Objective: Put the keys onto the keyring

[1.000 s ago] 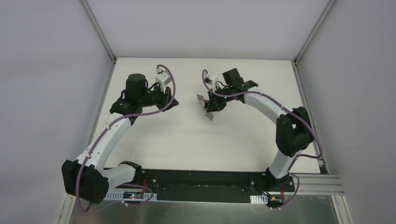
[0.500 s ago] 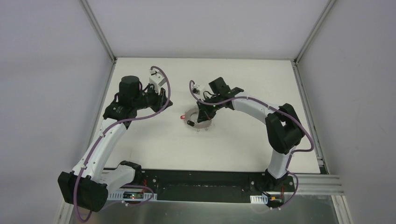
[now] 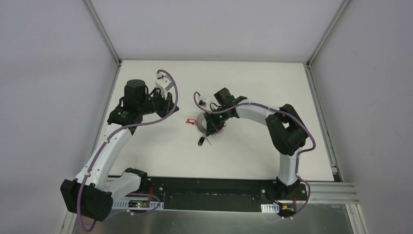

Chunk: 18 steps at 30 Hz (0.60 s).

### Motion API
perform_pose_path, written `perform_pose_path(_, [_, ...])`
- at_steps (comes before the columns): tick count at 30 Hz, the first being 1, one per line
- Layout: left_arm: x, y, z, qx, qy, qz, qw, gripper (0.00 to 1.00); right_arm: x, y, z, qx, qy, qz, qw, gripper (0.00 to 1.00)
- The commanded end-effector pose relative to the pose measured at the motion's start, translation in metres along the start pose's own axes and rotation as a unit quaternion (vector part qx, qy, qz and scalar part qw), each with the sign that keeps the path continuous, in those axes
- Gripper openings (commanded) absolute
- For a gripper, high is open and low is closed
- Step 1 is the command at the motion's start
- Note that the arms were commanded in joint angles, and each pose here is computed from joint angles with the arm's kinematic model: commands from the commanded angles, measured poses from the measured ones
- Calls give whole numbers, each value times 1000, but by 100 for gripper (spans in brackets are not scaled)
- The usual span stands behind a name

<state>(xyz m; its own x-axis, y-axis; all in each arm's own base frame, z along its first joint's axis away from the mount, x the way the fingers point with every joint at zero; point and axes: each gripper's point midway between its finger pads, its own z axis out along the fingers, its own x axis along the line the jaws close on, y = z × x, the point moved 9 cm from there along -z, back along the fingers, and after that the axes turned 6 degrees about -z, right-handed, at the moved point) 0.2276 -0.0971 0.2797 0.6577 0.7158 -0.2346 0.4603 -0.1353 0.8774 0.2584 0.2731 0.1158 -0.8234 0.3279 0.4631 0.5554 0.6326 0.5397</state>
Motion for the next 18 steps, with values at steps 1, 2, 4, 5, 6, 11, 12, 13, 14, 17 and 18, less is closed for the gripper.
perform_pose_path(1, [3,9,-4,-13,15,14,1000,18,6,-9,12,16,18,6,1000,3])
perform_pose_path(2, [4,9,-5,-14,17,14,1000,18,7,-11,14,19,19,6,1000,4])
perform_pose_path(4, [4,9,-5,-14,19,13,1000,18,8,-14,17,24,20,7,1000,5])
perform_pose_path(5, [5,9,-5,-14,22,12,1000,18,9,-16,18,26,21,8,999,6])
perform_pose_path(6, [5,9,-6,-14,24,12,1000,18,9,-18,18,29,21,9,999,6])
perform_pose_path(11, [7,9,-10,-15,38,11,999,19,11,-21,15,31,15,9,999,17])
perform_pose_path(12, [7,9,-11,-15,41,12,999,19,12,-20,14,29,13,5,999,22])
perform_pose_path(13, [8,10,-11,-16,46,12,999,20,14,-19,10,26,11,0,1000,28])
perform_pose_path(14, [9,9,-12,-14,50,11,999,22,15,-17,8,23,9,-6,1000,33])
perform_pose_path(17, [12,7,-12,-13,61,10,998,31,16,-13,-1,15,-9,-33,999,54])
perform_pose_path(18, [13,6,-12,-12,65,9,998,35,16,-11,-5,11,-16,-43,999,61])
